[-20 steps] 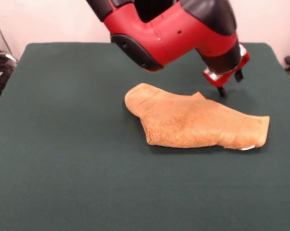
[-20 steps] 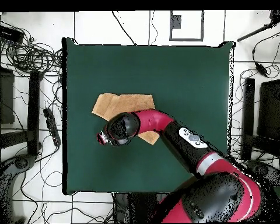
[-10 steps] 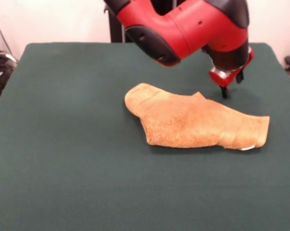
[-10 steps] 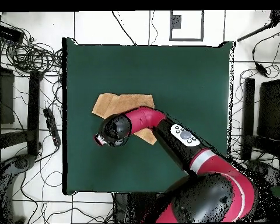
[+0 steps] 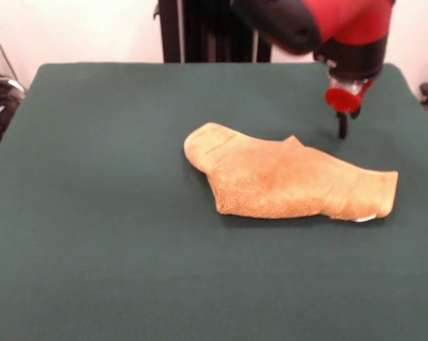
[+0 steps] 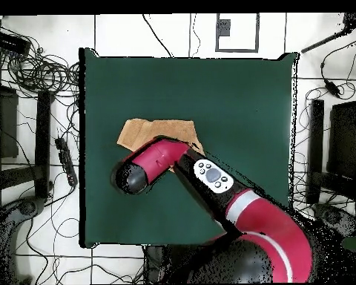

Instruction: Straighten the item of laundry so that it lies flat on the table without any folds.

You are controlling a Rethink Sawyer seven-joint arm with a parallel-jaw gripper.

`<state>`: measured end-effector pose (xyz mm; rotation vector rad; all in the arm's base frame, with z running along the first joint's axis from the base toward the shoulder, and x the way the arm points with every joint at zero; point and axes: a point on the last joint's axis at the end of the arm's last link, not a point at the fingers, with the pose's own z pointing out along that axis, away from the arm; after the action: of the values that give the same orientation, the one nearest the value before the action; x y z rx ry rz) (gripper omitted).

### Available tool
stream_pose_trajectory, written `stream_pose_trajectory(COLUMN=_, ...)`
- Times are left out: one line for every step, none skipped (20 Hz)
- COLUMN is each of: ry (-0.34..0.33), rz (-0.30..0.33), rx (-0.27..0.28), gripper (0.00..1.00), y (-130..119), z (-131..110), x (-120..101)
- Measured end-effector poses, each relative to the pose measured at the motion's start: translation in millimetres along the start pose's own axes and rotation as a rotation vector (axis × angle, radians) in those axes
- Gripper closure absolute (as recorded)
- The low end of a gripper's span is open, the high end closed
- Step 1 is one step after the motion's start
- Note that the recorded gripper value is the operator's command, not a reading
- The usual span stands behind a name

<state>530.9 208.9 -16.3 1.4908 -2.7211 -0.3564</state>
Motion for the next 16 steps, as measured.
stream_pose_trajectory(ry=-0.006, rz=-0.018, rx=0.012, gripper=0.0, y=3, z=-5, x=-1)
stream_pose_trajectory(ry=-0.022, rz=-0.055, rx=0.039, gripper=0.0, y=9, z=-18, x=-5)
stream_pose_trajectory(ry=-0.026, rz=-0.064, rx=0.046, gripper=0.0, y=10, z=-22, x=-6)
stream_pose_trajectory(ry=-0.045, rz=-0.11, rx=0.084, gripper=0.0, y=18, z=-44, x=-10)
stream_pose_trajectory(ry=-0.051, rz=-0.124, rx=0.098, gripper=0.0, y=21, z=-53, x=-11)
stream_pose_trajectory(ry=-0.055, rz=-0.134, rx=0.108, gripper=0.0, y=23, z=-59, x=-12)
stream_pose_trajectory(ry=-0.06, rz=-0.141, rx=0.116, gripper=0.0, y=25, z=-67, x=-12)
stream_pose_trajectory(ry=-0.067, rz=-0.149, rx=0.127, gripper=0.0, y=27, z=-77, x=-14)
stream_pose_trajectory(ry=-0.08, rz=-0.161, rx=0.15, gripper=0.0, y=30, z=-99, x=-15)
stream_pose_trajectory(ry=-0.084, rz=-0.162, rx=0.16, gripper=0.0, y=30, z=-109, x=-16)
stream_pose_trajectory(ry=-0.086, rz=-0.163, rx=0.165, gripper=0.0, y=30, z=-114, x=-16)
stream_pose_trajectory(ry=-0.092, rz=-0.165, rx=0.185, gripper=0.0, y=29, z=-127, x=-17)
stream_pose_trajectory(ry=-0.093, rz=-0.17, rx=0.202, gripper=0.0, y=28, z=-134, x=-18)
stream_pose_trajectory(ry=-0.094, rz=-0.175, rx=0.22, gripper=0.0, y=26, z=-139, x=-19)
stream_pose_trajectory(ry=-0.094, rz=-0.178, rx=0.227, gripper=0.0, y=25, z=-140, x=-20)
stream_pose_trajectory(ry=-0.096, rz=-0.188, rx=0.238, gripper=0.0, y=24, z=-140, x=-22)
